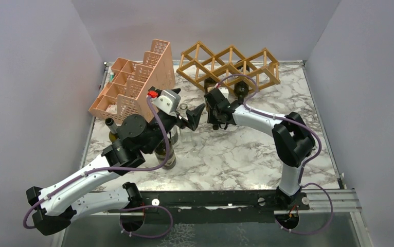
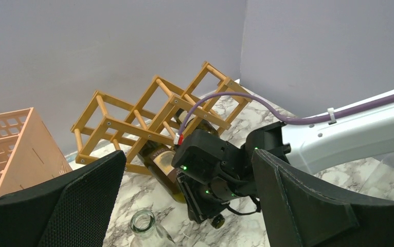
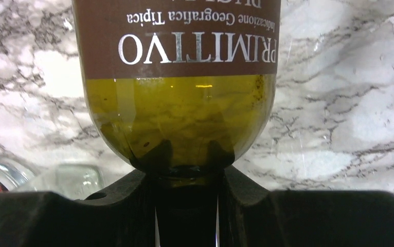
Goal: Put the wine bottle on the wine rack
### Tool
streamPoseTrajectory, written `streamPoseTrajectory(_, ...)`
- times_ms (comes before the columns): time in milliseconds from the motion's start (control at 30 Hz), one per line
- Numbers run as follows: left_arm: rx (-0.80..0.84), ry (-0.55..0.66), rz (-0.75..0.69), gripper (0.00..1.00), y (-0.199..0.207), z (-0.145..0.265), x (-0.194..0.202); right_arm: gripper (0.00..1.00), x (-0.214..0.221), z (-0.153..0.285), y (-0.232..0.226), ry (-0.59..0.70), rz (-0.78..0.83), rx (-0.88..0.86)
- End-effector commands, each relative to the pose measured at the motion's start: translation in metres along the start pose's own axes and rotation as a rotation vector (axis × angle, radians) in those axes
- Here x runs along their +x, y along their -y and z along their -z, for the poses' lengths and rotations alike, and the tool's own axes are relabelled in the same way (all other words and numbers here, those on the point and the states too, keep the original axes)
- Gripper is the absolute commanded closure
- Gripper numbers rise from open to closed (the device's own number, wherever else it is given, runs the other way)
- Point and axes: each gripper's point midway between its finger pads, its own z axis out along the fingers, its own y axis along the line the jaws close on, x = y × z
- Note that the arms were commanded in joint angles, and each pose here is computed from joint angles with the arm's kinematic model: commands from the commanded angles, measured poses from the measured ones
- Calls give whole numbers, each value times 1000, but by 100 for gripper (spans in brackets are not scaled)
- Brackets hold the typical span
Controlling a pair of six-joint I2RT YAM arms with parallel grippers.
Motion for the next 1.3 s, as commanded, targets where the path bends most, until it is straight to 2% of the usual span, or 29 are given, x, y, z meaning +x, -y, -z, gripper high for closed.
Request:
streamPoseTrajectory(0, 19, 31, 12, 1, 3, 1, -18, 99, -61, -2, -21, 172, -94, -39)
streamPoseTrajectory(167, 12, 32, 1, 1, 1, 0, -19, 99, -70, -8, -11, 190, -138, 1)
streamPoseTrajectory(733, 16, 24, -5, 1, 4, -5, -17, 99, -43, 6, 38, 156, -186, 107)
streamPoseTrajectory(1033, 22, 17, -2, 1, 6, -7, -14, 99, -67, 6, 21, 218, -34, -46)
streamPoseTrajectory(1267, 16, 17, -6, 1, 5, -8, -14, 98, -91, -1, 17, 230, 73, -69)
